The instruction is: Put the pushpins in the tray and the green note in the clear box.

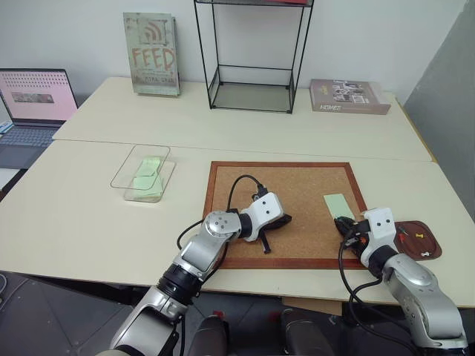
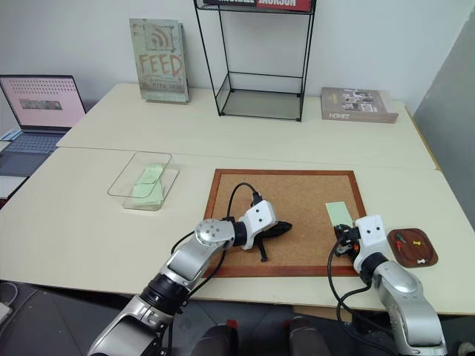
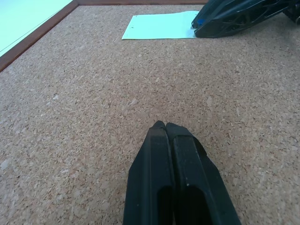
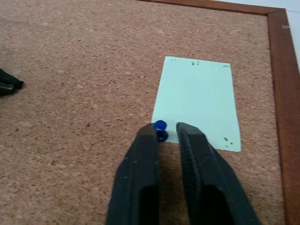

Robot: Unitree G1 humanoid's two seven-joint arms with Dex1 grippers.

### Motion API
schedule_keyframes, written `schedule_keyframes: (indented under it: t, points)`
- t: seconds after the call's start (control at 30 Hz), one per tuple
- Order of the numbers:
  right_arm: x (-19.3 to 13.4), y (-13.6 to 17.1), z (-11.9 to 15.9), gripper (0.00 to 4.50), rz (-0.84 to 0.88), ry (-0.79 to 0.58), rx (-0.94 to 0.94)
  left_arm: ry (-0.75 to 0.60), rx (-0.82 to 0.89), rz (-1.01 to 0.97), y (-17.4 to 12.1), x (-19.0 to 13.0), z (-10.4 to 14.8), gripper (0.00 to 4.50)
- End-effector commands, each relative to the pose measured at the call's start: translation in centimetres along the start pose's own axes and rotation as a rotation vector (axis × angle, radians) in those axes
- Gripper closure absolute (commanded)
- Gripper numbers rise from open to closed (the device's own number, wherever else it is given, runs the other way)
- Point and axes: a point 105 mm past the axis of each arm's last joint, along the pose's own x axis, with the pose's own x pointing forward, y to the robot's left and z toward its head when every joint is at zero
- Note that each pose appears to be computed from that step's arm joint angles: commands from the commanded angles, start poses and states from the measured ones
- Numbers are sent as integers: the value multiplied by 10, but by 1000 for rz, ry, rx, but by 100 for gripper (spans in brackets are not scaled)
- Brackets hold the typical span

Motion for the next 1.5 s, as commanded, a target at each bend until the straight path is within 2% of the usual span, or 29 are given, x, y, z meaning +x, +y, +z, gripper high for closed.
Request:
schedule_keyframes:
  t: [0.03, 0.2, 0.53, 0.83, 0.9, 0.93, 1.2, 1.47, 1.5]
  points:
    - [-2, -10, 16, 448, -37, -66, -8, 90, -26, -2, -5, 1, -23, 450]
    - [-4, -9, 25, 448, -31, -96, -19, 90, -28, 1, -5, 1, -23, 450]
    - [-16, -6, 71, 448, 24, -199, -138, 70, -56, 16, -1, 3, -20, 450]
    - [-21, -2, 94, 448, 77, -212, -197, -95, -102, 50, 11, 3, 16, 450]
    - [-20, -2, 100, 448, 81, -210, -181, -173, -116, 22, 10, -1, 31, 450]
    - [-19, 0, 103, 450, 88, -207, -173, -214, -115, 6, 10, -4, 40, 419]
    - [-13, 9, 118, 450, 159, -184, -158, -329, -83, -80, 19, -21, 68, 274]
    - [-10, 28, 132, 450, 250, -195, -181, -381, -63, -73, 29, -13, 85, 112]
    - [-10, 30, 134, 450, 257, -199, -182, -376, -58, -75, 29, -10, 86, 112]
